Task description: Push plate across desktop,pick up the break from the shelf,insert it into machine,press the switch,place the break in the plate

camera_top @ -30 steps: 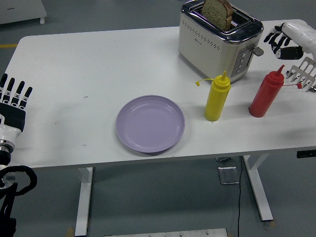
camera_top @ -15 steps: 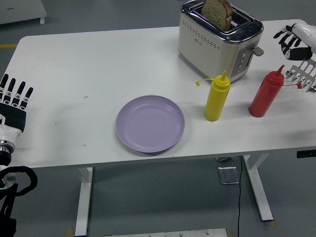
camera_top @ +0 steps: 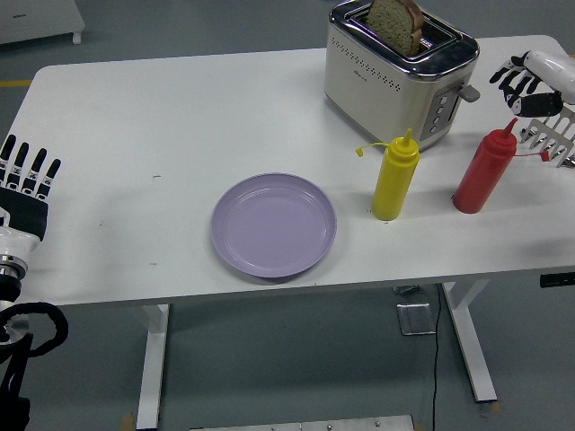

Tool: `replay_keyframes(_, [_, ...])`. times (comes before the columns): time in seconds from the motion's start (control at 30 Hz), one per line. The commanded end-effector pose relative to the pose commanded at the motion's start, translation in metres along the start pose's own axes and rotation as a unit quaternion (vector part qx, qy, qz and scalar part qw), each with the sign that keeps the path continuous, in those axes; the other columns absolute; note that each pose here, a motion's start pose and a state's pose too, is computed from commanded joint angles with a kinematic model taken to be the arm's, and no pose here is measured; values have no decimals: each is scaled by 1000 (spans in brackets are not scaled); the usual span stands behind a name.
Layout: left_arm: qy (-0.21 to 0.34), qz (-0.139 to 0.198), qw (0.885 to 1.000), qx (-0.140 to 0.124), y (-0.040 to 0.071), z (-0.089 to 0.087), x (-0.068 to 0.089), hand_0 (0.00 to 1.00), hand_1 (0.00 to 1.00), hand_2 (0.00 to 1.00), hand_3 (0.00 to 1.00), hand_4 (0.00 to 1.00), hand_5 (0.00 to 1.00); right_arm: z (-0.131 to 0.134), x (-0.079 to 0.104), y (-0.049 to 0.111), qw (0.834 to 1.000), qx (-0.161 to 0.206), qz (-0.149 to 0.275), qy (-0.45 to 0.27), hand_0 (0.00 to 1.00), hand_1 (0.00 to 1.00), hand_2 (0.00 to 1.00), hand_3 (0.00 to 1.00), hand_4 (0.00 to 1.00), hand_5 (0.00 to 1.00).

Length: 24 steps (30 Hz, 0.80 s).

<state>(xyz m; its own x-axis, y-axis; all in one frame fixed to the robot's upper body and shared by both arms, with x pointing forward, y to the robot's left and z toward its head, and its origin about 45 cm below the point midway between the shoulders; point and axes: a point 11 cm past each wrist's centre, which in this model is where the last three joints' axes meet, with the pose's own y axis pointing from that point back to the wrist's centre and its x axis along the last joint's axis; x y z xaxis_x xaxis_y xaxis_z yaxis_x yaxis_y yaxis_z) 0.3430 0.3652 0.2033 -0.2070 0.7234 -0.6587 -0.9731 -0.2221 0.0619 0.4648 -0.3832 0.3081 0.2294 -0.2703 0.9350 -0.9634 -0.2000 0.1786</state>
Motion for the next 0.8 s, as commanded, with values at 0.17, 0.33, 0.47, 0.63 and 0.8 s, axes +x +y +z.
replay_keyframes(0.17, [-1,1,1000,1,0,-1,1,826,873,945,832,618,998,-7,1,0,1000,16,2,-4,529,536,607,573,379,147])
replay_keyframes(0.33, [-1,2,1000,0,0,0,1,826,873,945,832,616,998,-18,0,-1,999,34,5,-4,529,536,608,571,379,155])
replay_keyframes(0.47, [-1,1,1000,1,0,-1,1,826,873,945,832,616,998,-23,-3,-2,999,41,1,-2,529,536,608,571,379,155])
replay_keyframes(0.63, [-1,1,1000,1,0,-1,1,826,873,945,832,616,998,-26,-9,-4,999,43,-7,0,529,535,608,571,380,155])
replay_keyframes(0.8, [-1,2,1000,0,0,0,1,826,873,945,832,616,998,-28,-15,-8,999,42,-16,5,529,535,606,570,380,154])
